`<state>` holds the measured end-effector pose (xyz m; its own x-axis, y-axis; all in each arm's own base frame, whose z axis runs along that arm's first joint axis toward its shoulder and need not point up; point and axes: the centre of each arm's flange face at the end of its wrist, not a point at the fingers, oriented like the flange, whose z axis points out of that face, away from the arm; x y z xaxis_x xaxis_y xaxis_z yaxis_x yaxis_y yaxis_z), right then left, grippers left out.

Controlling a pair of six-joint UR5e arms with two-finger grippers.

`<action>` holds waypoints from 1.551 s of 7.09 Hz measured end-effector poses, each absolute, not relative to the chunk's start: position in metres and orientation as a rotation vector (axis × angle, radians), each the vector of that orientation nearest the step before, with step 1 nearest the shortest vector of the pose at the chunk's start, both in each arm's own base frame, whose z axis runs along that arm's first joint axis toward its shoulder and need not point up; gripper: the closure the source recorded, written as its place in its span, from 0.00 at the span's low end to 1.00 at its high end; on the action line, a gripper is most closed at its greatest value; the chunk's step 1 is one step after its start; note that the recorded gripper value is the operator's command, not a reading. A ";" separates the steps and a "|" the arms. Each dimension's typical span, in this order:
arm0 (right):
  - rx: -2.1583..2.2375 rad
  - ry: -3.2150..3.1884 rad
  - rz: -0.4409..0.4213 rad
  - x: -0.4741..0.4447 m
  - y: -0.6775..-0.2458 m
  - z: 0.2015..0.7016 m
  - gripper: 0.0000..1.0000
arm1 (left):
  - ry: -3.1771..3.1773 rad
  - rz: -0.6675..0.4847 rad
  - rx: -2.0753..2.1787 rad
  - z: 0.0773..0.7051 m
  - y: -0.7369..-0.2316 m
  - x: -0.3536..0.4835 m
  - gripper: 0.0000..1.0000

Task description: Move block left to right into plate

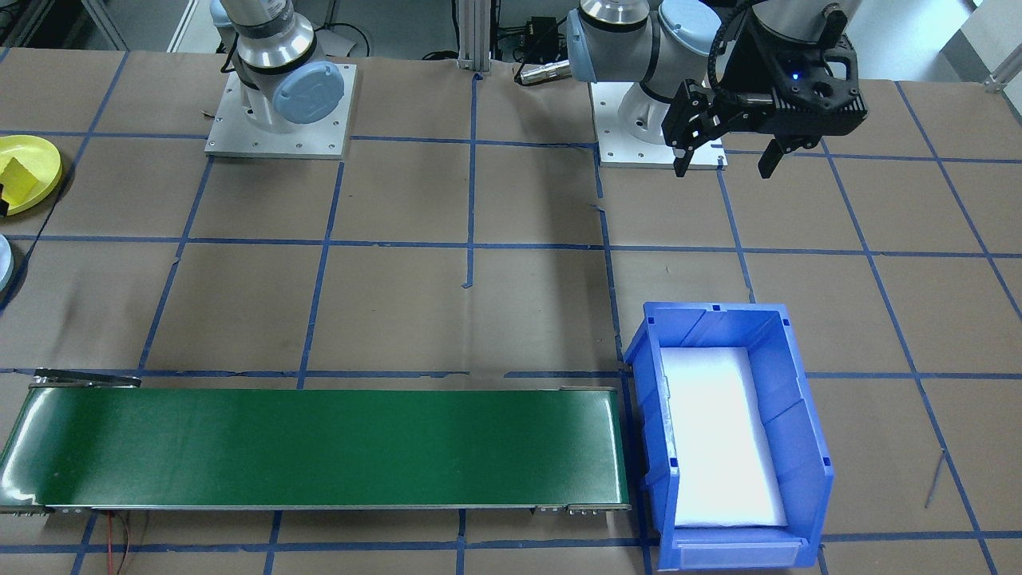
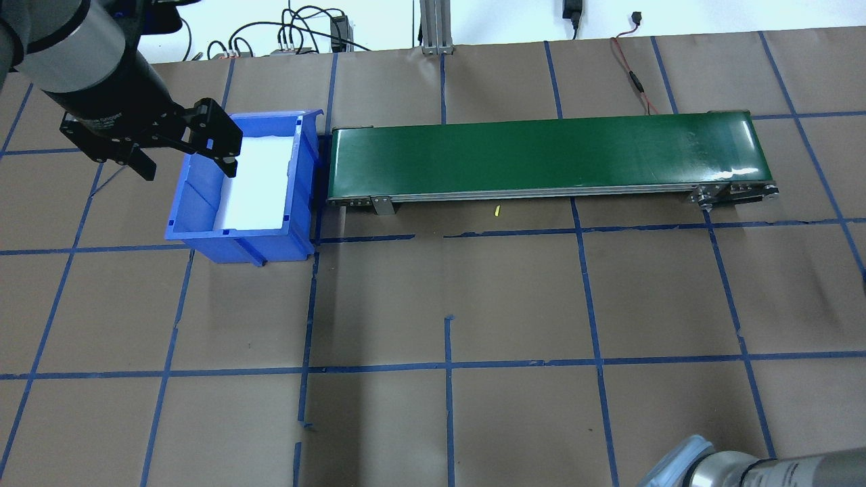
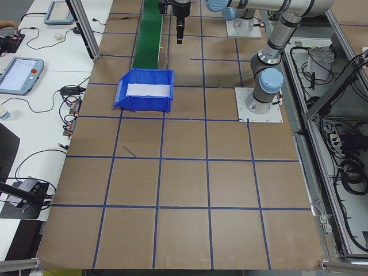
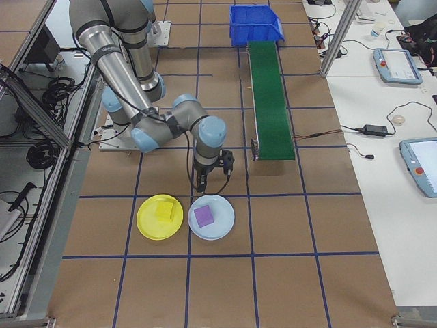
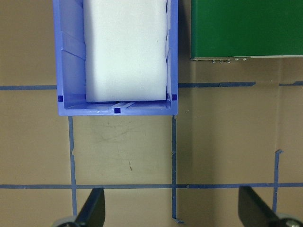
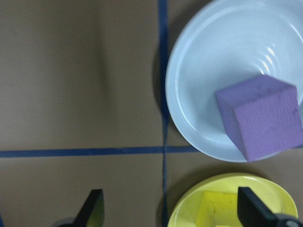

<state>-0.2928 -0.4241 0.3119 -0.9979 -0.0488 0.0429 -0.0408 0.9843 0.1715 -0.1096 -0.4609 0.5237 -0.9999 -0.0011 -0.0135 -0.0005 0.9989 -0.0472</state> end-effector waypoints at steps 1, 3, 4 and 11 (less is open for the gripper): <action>0.144 -3.079 -0.223 -0.228 -0.464 0.328 0.00 | 3.127 -0.072 -0.001 0.524 -0.461 -0.110 0.00; 0.115 -3.088 -0.108 -0.064 -0.498 0.379 0.00 | 3.126 -0.068 -0.003 0.523 -0.461 -0.109 0.00; 0.097 -3.086 -0.064 0.016 -0.495 0.412 0.00 | 3.125 -0.068 -0.002 0.523 -0.461 -0.109 0.00; 0.113 -3.160 -0.036 0.170 -0.471 0.461 0.00 | 3.127 -0.047 -0.002 0.522 -0.460 -0.109 0.00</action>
<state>0.1697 -0.4707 0.4605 -0.9972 -0.0710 -0.0214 -0.0715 0.9972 0.0223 -0.1094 -0.4597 0.5220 -0.9999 -0.0014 -0.0142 -0.0010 0.9995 -0.0304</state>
